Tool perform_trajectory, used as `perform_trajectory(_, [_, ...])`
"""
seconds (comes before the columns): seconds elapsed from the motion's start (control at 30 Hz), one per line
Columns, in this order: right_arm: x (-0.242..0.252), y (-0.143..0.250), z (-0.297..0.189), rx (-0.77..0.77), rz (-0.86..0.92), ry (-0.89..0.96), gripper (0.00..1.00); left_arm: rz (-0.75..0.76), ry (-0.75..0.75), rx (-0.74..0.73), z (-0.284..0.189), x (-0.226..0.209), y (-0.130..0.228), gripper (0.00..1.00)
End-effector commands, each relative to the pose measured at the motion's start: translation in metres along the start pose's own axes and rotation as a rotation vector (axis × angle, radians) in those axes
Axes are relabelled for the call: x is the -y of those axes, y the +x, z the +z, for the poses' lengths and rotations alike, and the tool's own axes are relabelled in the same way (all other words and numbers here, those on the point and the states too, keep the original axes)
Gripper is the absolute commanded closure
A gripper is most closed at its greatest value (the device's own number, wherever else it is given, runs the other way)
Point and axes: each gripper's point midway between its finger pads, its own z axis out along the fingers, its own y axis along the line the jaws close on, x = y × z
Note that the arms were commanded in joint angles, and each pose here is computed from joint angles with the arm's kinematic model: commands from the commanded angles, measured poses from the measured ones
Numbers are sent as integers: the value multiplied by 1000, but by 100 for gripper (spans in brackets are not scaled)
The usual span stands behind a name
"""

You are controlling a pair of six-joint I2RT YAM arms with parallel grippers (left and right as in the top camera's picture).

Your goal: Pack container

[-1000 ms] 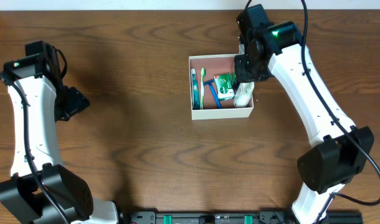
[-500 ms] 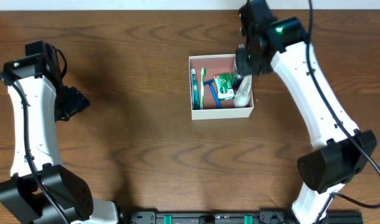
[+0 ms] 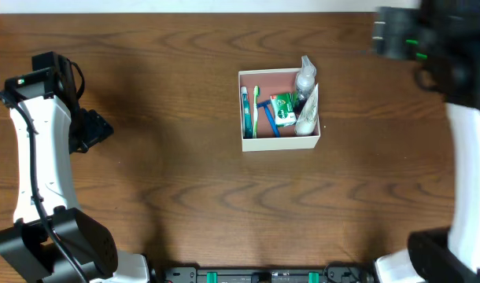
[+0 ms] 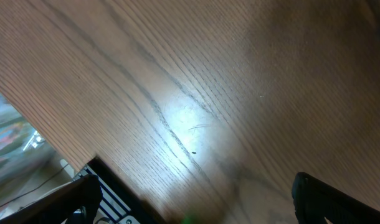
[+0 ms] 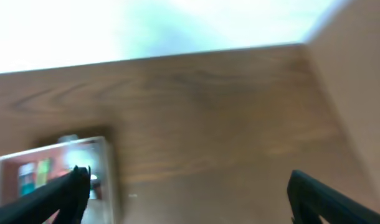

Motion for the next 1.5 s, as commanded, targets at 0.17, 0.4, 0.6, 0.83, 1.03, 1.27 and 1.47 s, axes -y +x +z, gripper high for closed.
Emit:
perform_trajectory(0.17, [83, 31, -17, -103, 198, 182, 1, 10, -16, -3, 2, -3, -1, 2])
perform_trajectory(0.4, [70, 63, -25, -229, 154, 95, 1, 10, -16, -4, 2, -3, -1, 2])
perform_trajectory(0.6, [63, 64, -63, -154, 166, 4, 1, 10, -16, -3, 2, -3, -1, 2])
perform_trajectory(0.83, [78, 65, -112, -21, 193, -7, 1, 10, -16, -3, 2, -3, -1, 2])
perform_trajectory(1.03, [82, 69, -128, 15, 204, -15, 1, 10, -16, -4, 2, -3, -1, 2])
perform_trajectory(1.27, [82, 69, -131, 23, 206, -16, 1, 10, -16, -4, 2, -3, -1, 2])
perform_trajectory(1.47, [75, 70, -131, 15, 206, -56, 1, 10, -16, -4, 2, -3, -1, 2])
